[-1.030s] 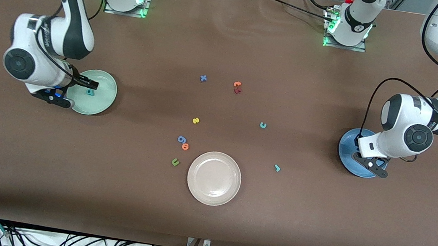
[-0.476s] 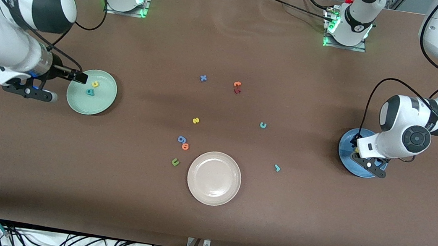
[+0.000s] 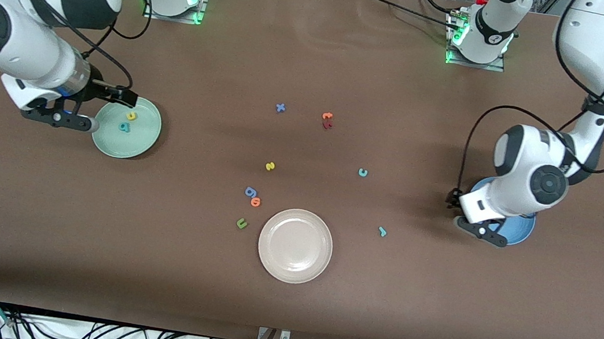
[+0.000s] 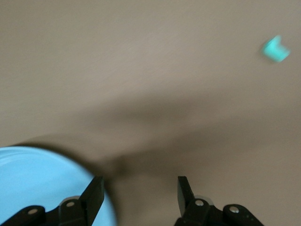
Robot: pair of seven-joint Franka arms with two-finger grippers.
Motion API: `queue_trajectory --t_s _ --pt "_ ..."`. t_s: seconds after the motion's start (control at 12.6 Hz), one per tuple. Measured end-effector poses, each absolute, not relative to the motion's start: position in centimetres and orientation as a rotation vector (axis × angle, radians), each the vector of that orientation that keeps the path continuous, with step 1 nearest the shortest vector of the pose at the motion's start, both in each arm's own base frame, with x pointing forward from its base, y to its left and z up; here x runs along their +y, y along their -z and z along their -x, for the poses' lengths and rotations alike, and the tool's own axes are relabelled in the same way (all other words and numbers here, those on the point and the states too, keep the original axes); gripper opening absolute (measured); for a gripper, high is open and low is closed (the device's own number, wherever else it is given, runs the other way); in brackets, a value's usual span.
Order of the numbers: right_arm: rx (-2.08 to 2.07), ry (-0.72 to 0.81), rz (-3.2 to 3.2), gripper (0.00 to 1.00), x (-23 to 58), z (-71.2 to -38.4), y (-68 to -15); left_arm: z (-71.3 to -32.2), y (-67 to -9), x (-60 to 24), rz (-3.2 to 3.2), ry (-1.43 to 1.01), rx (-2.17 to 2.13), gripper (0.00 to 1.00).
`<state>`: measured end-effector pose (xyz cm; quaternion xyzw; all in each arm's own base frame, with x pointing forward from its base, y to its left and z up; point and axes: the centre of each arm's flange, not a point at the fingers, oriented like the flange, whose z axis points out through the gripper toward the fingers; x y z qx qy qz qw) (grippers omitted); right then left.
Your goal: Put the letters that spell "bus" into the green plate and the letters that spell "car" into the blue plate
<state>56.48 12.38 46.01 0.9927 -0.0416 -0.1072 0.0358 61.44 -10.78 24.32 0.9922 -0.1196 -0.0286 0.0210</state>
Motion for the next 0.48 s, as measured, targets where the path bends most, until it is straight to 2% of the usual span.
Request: queue_trajectory --t_s 0.48 --pt "-0.120 0.312 -3.140 1.00 17.8 -55.7 -46.0 -60.3 -25.7 -23.2 -3.091 0.043 0.180 0.72"
